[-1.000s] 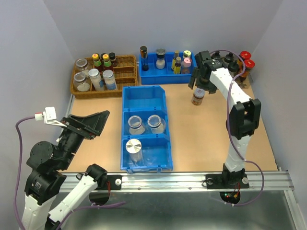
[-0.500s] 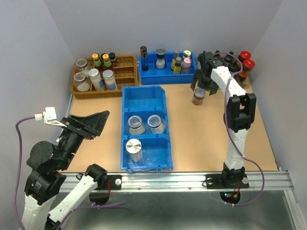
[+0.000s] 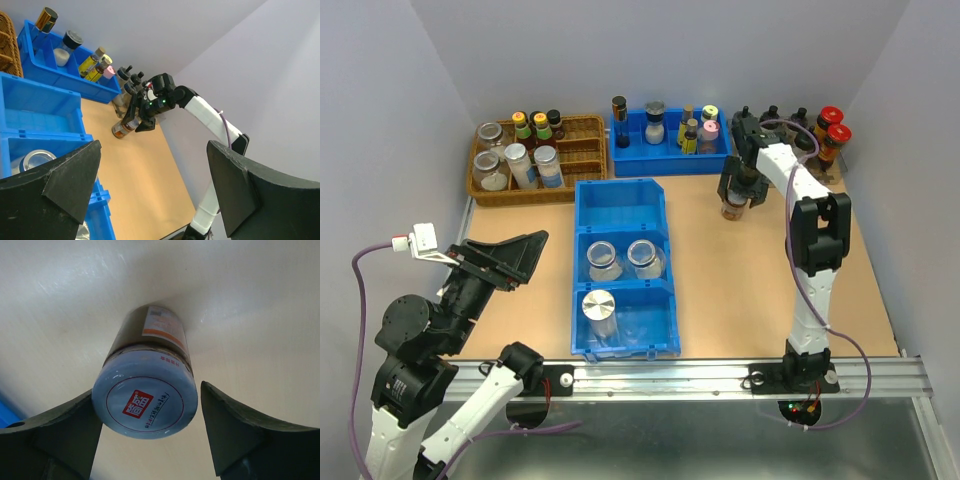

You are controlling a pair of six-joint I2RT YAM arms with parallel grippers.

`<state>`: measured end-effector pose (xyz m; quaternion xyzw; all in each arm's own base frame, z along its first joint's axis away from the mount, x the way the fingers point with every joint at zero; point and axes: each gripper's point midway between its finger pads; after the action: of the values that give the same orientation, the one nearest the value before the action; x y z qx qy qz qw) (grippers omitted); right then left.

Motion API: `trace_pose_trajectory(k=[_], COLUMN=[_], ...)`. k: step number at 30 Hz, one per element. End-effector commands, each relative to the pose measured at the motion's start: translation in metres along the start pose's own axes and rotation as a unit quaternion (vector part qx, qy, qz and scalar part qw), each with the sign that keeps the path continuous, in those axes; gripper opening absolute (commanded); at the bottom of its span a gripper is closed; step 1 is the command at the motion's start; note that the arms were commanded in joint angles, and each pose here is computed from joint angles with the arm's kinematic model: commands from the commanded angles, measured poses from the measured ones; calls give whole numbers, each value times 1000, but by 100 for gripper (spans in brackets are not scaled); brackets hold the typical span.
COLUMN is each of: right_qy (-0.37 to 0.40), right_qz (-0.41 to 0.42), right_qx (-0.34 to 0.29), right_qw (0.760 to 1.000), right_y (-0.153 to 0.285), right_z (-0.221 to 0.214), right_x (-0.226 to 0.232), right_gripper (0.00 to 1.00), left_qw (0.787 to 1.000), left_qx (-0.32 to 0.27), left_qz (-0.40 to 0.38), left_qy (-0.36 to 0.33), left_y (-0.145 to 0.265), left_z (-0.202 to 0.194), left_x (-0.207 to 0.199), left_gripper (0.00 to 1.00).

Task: Organize the condiment bottles

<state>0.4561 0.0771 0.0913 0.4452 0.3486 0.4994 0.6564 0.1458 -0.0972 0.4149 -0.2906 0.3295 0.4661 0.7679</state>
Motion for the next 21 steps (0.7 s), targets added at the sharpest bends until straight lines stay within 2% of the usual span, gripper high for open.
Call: trace_pose_trajectory(k=[1,3,5,6,8,9,10,11,15,21], right_qy=[7,9,13,12,10,10,10,8,9,64], right_qz=[-4,-8,-10,-12,-12,-11,-9,-3,42,140], right_qx=[11,14,12,5,-1,-5,-9,-18,-45,-121], right_qw=[1000,1000,1000,1000,1000,1000,1000,1000,998,981], right_y=[-12,-16,-17,-14,-10,-7,-3,7,43,137], right_z=[-9,-10,-10,-7,-4,-3,-1,2,10,15], right_x=[0,-3,-3,-4,-5,-4,-4,-4,6,69], right_gripper=[76,72,64,51,33,14,5,0,0,0], left_qw=[1000,1000,1000,1000,1000,1000,1000,1000,1000,1000], left_qx=[-11,-11,-11,-11,-12,-14,-15,-16,-20,-14], left_qz=[-18,-17,-17,-16,-14,-14,-14,-14,-14,-17], left_qy=[-5,-5,-4,-5,-5,-5,-5,-5,-6,-10], left_y=[-3,-2,-1,0,0,1,2,3,3,-3], left_z=[5,5,5,5,6,6,8,8,10,7], left_x=[-8,-7,-7,-6,-6,-6,-7,-7,-7,-8], left_gripper=[98,98,98,98,98,98,98,98,98,98])
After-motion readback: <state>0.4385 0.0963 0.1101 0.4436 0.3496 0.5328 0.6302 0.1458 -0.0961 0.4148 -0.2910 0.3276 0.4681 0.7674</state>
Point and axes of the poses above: each gripper's point midway between its finger pads, its own y axis back along the fingers, its own x axis along the line the jaws close on, z = x × y, and after that the axes turned 3 degrees about y, right-handed
